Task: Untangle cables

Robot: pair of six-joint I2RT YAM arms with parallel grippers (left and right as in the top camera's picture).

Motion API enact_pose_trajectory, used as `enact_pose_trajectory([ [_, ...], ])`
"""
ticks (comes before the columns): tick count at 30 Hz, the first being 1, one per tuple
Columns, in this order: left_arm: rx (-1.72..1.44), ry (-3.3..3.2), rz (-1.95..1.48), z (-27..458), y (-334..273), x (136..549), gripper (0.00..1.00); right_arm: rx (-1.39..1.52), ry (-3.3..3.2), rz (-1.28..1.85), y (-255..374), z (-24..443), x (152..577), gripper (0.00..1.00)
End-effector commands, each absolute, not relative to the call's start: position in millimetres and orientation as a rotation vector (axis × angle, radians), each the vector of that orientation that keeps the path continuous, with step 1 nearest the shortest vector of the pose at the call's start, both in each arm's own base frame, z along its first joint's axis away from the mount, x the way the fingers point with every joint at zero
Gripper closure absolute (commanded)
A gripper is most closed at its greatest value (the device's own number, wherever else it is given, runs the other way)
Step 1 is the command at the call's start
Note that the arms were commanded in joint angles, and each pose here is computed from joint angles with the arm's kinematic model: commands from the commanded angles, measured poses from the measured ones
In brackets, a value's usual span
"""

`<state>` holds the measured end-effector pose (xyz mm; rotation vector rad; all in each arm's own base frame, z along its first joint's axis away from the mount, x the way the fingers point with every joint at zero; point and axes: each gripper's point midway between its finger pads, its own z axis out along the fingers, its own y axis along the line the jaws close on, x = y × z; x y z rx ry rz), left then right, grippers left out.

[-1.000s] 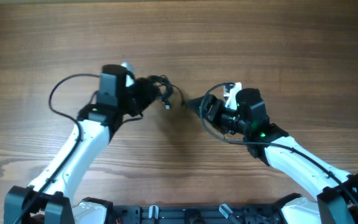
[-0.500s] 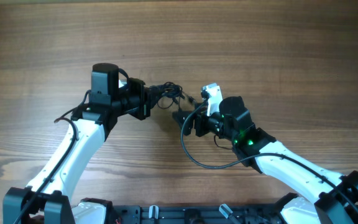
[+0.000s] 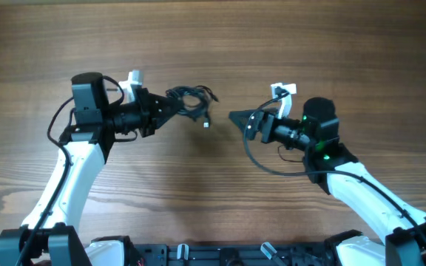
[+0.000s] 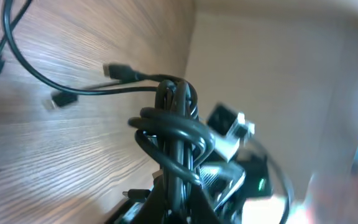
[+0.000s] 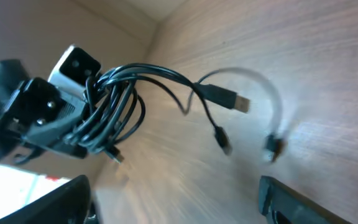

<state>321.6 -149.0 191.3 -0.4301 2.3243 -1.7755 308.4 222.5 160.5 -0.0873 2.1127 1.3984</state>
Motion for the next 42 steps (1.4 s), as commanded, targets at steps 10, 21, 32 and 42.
enact_pose_trajectory([
  [10,0.299,2.26,-1.772,198.9,-215.6,276.4,0.96,-0.171,2.194,1.752,240.9,176.5,262.4,0.3],
  [21,0.281,2.28,-1.78,196.6,-215.3,274.1,0.96,0.092,2.235,1.696,234.4,169.1,283.3,0.95],
  [32,0.378,2.262,-1.715,188.9,-213.5,269.9,0.96,-0.493,2.012,1.447,222.6,169.1,278.4,0.0],
  [42,0.456,2.363,-1.678,168.3,-220.7,244.8,0.96,-0.585,1.832,1.328,161.7,183.1,297.8,0.01],
])
